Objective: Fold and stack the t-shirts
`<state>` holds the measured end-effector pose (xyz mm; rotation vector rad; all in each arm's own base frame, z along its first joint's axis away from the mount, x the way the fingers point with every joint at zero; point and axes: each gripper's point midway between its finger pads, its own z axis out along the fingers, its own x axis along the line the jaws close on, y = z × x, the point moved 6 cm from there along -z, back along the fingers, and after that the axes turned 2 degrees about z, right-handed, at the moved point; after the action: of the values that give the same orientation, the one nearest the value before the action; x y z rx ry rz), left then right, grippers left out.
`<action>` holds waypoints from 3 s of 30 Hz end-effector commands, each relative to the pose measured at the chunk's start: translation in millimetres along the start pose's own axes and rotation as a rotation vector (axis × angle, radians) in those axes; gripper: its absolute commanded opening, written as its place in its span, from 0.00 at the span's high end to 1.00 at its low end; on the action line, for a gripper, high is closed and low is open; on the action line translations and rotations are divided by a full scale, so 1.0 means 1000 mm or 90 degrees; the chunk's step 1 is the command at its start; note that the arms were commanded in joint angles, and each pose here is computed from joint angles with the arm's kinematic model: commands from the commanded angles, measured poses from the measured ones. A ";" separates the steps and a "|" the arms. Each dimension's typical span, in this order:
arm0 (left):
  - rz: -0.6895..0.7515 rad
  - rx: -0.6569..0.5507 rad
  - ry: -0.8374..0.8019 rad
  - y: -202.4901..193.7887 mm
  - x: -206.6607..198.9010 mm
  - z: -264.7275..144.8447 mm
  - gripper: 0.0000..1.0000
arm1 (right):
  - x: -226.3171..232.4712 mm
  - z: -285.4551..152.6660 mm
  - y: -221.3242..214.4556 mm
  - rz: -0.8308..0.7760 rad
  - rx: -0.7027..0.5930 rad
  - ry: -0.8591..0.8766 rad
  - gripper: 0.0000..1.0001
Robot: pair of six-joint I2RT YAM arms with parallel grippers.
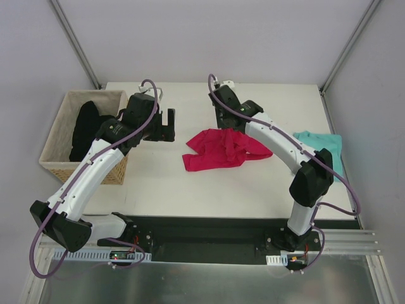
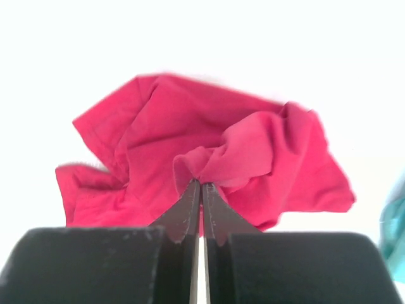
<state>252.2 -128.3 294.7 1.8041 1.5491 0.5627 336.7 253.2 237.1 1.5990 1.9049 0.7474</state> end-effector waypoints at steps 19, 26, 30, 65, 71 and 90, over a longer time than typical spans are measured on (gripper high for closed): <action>-0.015 -0.031 -0.005 0.005 0.004 -0.007 0.05 | -0.094 -0.137 0.125 -0.063 -0.289 -0.129 0.99; -0.020 -0.018 -0.011 -0.002 0.003 0.003 0.05 | -0.092 -0.154 0.134 -0.061 -0.323 -0.081 0.99; -0.023 -0.017 -0.012 -0.005 0.002 0.009 0.06 | -0.086 -0.152 0.129 -0.064 -0.310 -0.065 0.99; -0.031 0.144 -0.093 -0.049 -0.021 0.110 0.15 | -0.100 -0.195 0.128 -0.071 -0.373 -0.062 0.99; -0.033 0.177 -0.111 -0.058 -0.027 0.125 0.15 | -0.099 -0.194 0.131 -0.074 -0.373 -0.066 0.99; -0.027 0.254 -0.143 -0.096 -0.055 0.152 0.36 | -0.098 -0.196 0.136 -0.077 -0.382 -0.063 0.99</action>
<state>288.9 -203.0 135.9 2.0425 1.6108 0.0715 311.8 167.8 444.5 1.1356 1.6007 0.9584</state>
